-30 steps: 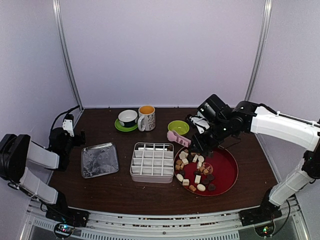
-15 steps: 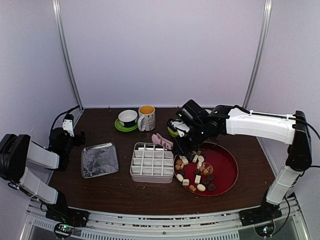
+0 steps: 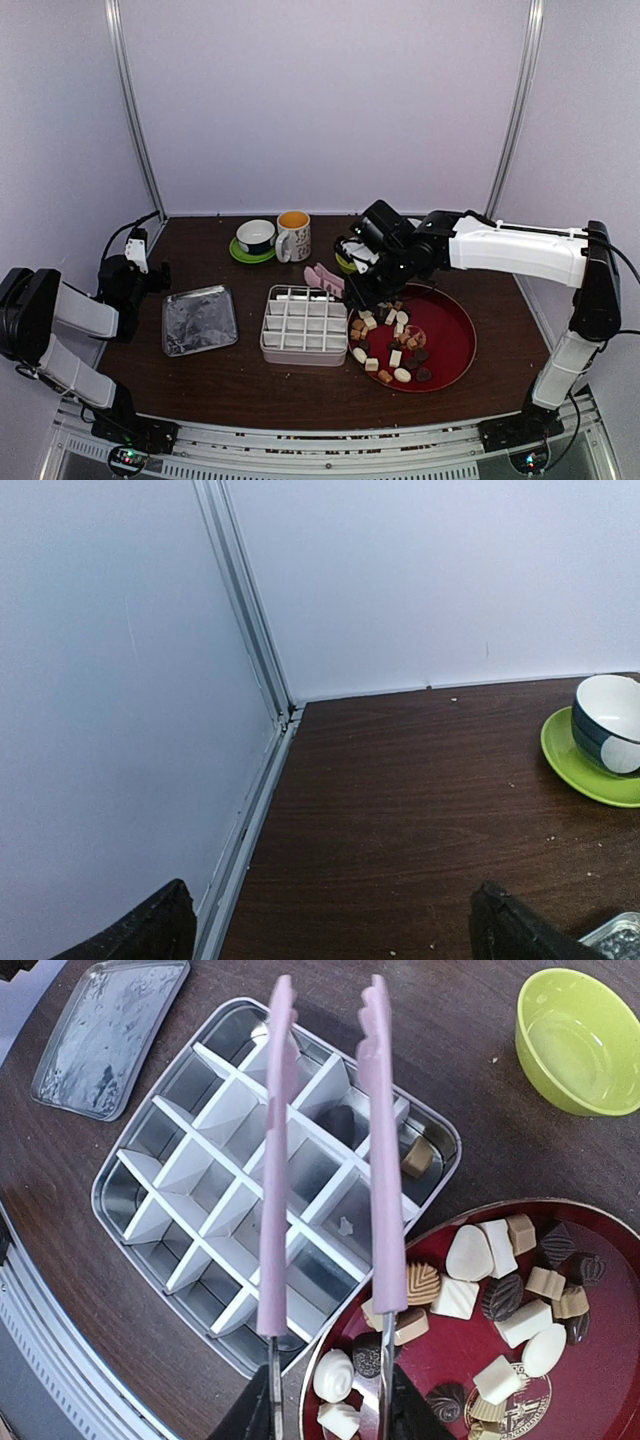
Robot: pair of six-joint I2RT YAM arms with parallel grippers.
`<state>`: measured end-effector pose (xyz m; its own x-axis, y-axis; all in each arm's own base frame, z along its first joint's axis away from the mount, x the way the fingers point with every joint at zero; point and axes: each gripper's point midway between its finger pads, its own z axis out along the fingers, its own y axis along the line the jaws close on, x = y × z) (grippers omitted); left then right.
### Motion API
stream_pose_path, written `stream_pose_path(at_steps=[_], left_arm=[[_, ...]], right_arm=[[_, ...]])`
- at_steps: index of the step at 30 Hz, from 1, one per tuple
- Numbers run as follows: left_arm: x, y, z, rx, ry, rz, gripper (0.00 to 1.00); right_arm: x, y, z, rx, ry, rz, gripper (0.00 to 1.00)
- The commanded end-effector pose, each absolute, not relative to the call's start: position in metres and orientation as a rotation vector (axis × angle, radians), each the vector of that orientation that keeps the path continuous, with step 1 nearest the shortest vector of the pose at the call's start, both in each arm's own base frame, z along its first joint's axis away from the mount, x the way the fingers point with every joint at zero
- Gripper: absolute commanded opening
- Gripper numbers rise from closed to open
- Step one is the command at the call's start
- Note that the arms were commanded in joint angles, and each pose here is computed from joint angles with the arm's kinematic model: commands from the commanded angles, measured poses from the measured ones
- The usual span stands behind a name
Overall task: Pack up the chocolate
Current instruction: Place the fake chocolate in the empty pocket of the box, then pick up the fake chocolate from the plate.
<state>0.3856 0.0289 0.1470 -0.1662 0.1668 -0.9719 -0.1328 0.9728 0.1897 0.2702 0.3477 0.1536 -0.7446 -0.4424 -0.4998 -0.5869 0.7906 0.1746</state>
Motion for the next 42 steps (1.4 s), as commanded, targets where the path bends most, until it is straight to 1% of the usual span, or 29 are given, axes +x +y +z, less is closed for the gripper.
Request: stream_pose_path(at_steps=[1, 8, 17, 24, 27, 34, 42], left_arm=[[0.389, 0.030, 0.165, 0.026, 1.650, 0.268, 0.98], [0.389, 0.030, 0.165, 0.026, 1.650, 0.268, 0.98], [0.389, 0.030, 0.165, 0.027, 1.650, 0.268, 0.98], [0.389, 0.030, 0.165, 0.027, 1.651, 0.267, 0.98], [0.389, 0.030, 0.165, 0.026, 1.652, 0.268, 0.98], [0.389, 0.031, 0.166, 0.023, 1.650, 0.269, 0.98], [0.389, 0.030, 0.165, 0.027, 1.650, 0.268, 0.98]], right_arm=[[0.279, 0.352, 0.172, -0.749, 2.481, 0.443, 0.33], [0.276, 0.339, 0.184, -0.715, 2.465, 0.418, 0.33], [0.268, 0.289, 0.202, -0.610, 2.421, 0.283, 0.32], [0.247, 0.250, 0.187, -0.478, 2.483, 0.243, 0.31], [0.235, 0.239, 0.181, -0.466, 2.528, 0.239, 0.32], [0.203, 0.204, 0.157, -0.461, 2.707, 0.104, 0.32], [0.176, 0.193, 0.144, -0.361, 2.812, 0.187, 0.33]])
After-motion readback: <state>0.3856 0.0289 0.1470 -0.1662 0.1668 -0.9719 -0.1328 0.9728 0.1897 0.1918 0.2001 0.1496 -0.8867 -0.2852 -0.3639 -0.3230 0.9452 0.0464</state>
